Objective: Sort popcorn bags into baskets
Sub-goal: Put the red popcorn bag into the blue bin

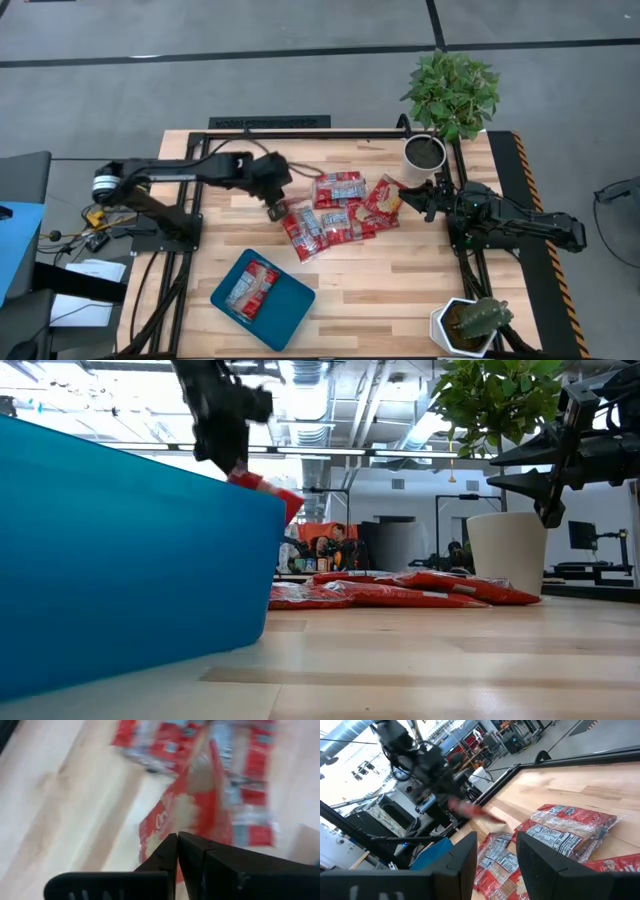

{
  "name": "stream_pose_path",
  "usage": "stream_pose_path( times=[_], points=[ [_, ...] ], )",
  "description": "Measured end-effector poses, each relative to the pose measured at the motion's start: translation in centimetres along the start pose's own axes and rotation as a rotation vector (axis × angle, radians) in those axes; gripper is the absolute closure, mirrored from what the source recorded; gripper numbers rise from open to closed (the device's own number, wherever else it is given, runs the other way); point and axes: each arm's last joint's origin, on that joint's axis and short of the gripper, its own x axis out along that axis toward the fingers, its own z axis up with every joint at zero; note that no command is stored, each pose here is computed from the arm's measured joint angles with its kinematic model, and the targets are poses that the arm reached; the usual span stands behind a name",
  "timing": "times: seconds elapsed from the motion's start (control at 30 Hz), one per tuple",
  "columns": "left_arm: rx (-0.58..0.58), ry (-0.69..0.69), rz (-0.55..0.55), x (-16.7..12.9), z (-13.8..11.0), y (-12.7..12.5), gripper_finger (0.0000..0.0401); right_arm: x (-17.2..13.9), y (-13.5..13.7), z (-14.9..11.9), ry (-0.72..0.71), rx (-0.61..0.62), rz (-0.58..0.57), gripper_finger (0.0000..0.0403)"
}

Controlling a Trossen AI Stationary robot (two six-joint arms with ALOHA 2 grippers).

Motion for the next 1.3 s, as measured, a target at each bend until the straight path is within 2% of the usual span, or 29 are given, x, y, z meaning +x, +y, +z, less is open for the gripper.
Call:
stream_pose_path(
  times=[0.17,0.33,0.4,0.5,0.73,0.83,0.93,1.13,1.23,1.3],
  points=[
    [0.049,-0.039,-0.049,-1.6,-0.9,-2.8,0.0401,0.0,0.0,0.0,0.001,-0.006,-0.001,0.0244],
    [0.116,-0.064,0.054,-1.1,-1.2,-4.3,0.0393,0.0,0.0,0.0,0.001,-0.02,-0.001,0.0248],
    [0.121,-0.037,0.054,-0.5,-1.3,-4.4,0.0377,0.0,0.0,0.0,0.001,-0.02,-0.001,0.0248],
    [0.152,0.03,-0.004,1.0,-1.3,-4.5,0.0337,0.0,0.0,0.0,0.001,-0.023,0.0,0.0242],
    [0.534,0.156,-0.048,5.7,-1.9,-5.4,0.0205,0.0,0.0,0.0,0.002,-0.026,0.0,0.0226],
    [0.638,0.22,-0.034,8.0,-2.1,-4.8,0.0157,0.0,0.0,0.0,0.003,-0.026,-0.001,0.0221],
    [0.694,0.259,-0.053,9.9,-2.1,-4.0,0.013,0.0,0.0,0.0,0.006,-0.026,-0.004,0.0218],
    [0.72,0.261,-0.124,12.1,-1.7,-2.1,0.0126,0.1,0.0,-0.1,0.009,-0.025,-0.004,0.0215],
    [0.736,0.278,-0.175,12.4,-1.7,-1.3,0.0144,0.1,0.0,-0.1,0.009,-0.023,-0.004,0.0218],
    [0.752,0.318,-0.212,12.3,-2.0,-0.9,0.0169,0.1,-0.1,-0.1,0.009,-0.023,-0.004,0.0221]
  ],
)
